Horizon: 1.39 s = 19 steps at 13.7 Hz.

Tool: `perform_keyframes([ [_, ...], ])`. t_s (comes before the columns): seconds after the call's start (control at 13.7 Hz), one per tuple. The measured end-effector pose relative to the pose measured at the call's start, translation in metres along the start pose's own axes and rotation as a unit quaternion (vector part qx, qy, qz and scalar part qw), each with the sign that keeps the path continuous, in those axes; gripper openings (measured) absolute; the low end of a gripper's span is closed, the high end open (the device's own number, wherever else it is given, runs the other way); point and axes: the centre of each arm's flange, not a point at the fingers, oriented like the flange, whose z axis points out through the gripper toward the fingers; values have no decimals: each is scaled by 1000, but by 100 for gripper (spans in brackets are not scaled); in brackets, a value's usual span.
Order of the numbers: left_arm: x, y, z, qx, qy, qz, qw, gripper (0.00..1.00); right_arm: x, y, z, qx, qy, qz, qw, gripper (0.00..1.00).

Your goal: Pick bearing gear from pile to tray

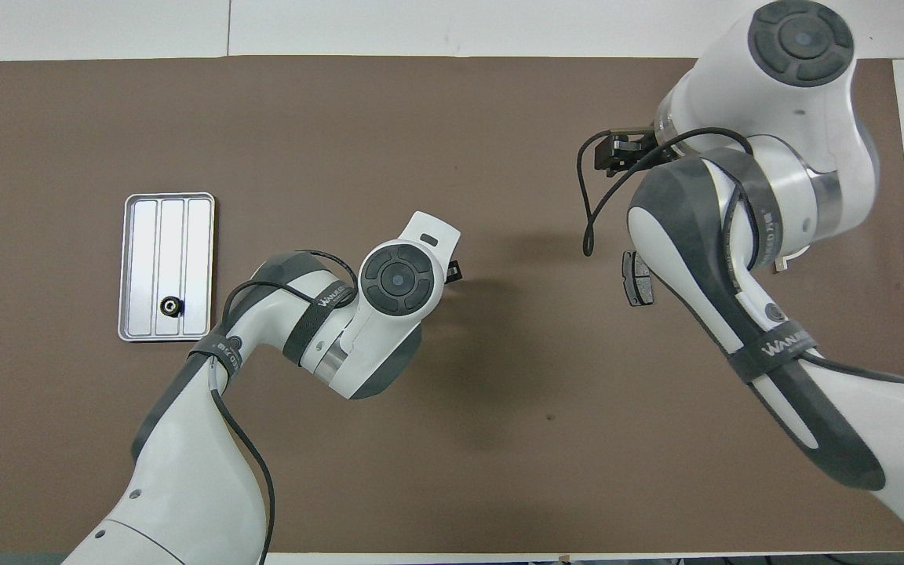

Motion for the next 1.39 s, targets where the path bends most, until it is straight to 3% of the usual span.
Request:
perform_keyframes([
  [0.29,-5,0,6,4,-4,3,1000,90,-34,66,-58,-10,0,-54,998,100],
  [0.36,-5,0,7,4,-4,3,1000,81,-46,81,-75,-11,-9,-61,998,100],
  [0.51,-5,0,7,2,-2,3,1000,80,-70,105,-110,-12,-24,-62,998,100],
  [0.73,-1,-1,4,-4,3,1,1000,46,-103,116,-148,-14,-40,-58,997,100],
  [0.88,4,-3,3,-5,5,-2,1000,24,-115,111,-156,5,-60,-59,996,100],
  [1.02,17,-8,-4,1,7,7,1000,24,-123,109,-160,18,-80,-54,995,100],
  [1.17,53,-30,-25,20,-4,30,999,24,-126,109,-163,19,-89,-46,995,100],
  [1.39,124,-118,-100,7,-46,78,996,24,-127,109,-163,18,-93,-44,995,100],
])
